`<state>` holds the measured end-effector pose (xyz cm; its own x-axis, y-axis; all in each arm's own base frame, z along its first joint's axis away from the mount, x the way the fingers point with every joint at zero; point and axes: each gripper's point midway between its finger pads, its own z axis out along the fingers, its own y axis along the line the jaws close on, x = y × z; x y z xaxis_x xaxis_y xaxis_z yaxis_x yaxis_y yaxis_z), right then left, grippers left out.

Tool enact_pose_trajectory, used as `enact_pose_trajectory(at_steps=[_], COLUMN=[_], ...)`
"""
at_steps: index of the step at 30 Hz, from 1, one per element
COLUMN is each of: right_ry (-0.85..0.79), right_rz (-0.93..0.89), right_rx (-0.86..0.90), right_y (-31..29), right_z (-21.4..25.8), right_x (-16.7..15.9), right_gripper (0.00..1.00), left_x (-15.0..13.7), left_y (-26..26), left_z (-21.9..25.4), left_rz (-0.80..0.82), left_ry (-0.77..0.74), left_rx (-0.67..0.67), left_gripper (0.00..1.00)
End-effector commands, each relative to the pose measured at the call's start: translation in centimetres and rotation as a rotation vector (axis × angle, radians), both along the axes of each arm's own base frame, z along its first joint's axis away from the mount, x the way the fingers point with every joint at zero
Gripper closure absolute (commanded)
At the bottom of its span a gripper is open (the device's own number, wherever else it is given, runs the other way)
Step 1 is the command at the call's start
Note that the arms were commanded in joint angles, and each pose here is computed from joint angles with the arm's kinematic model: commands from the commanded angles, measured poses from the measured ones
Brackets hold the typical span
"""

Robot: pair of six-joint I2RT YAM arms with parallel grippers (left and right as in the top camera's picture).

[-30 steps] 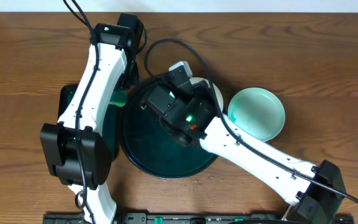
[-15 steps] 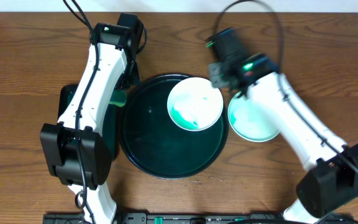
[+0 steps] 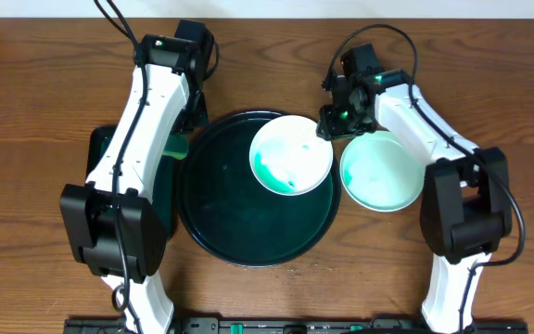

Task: Clean dirty plates on tray and stack at the side

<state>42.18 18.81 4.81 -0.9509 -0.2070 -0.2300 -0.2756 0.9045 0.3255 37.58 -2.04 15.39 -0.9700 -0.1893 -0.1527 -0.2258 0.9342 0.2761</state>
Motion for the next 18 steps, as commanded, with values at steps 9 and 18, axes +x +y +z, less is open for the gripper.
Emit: enact_pose_trajectory(at_steps=[9,18], right_ry=[-0.002,0.018], right_rz=[0.041,0.042], right_rx=[-0.021,-0.069], right_y=[0.1,-0.2], right_z=[-1.9,-3.3], right_x=[0.4,0.0], right_gripper=[0.72,0.87], left_x=[0.2,0.2], left_y=[0.2,0.2], left_z=[1.0,1.0], left_rz=[0.011,0.011], left_ry=[-0.032,-0.031], left_rx=[0.003,0.003], left_gripper=[0.93,0.93])
